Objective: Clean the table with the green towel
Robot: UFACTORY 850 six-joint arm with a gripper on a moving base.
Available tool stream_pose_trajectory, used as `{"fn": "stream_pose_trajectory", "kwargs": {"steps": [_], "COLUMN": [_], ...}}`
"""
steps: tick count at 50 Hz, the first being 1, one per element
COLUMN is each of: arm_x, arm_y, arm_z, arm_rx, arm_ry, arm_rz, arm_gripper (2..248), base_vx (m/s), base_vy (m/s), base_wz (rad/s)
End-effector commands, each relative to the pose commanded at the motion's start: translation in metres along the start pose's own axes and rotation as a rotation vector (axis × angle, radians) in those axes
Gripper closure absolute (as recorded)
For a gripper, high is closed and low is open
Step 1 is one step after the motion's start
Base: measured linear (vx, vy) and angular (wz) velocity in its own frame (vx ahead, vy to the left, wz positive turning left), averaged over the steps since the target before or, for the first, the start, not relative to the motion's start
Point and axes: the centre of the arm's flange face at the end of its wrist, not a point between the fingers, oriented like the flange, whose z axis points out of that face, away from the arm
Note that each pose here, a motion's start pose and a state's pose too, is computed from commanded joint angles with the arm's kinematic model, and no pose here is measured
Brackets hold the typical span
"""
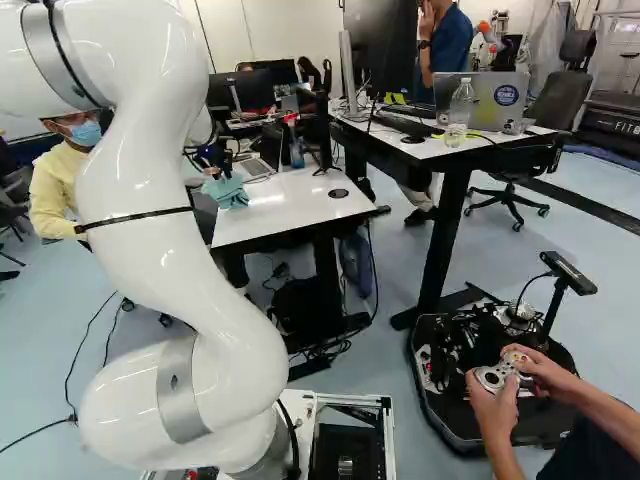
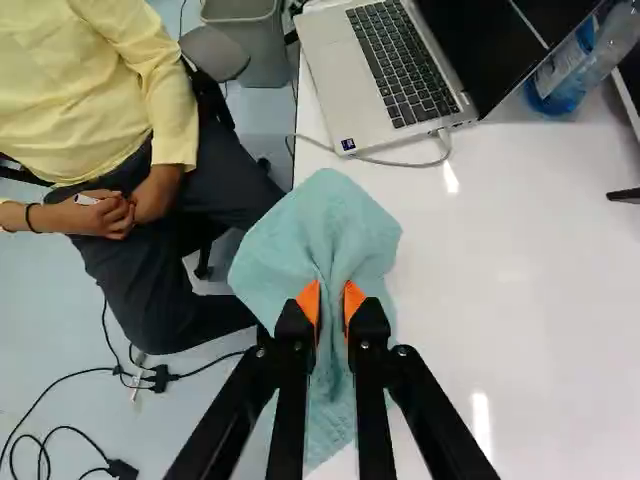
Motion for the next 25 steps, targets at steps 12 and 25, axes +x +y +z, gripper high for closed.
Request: {"fn": "stream_pose_trajectory", "kwargs": {"steps": [12, 25], "arm_x": [-0.005, -0.017], "arm_y": [-0.005, -0.014], "arm_z": [-0.023, -0.053], "arm_rx": [0.005, 0.015], "arm_ry": [-0.012, -0.002], "arm_rz": [-0.007, -0.018], "arm_gripper": [199, 199], "base_vx": [0.0, 0.0], "base_vy": [0.0, 0.0], "base_wz": [0.0, 0.0]}}
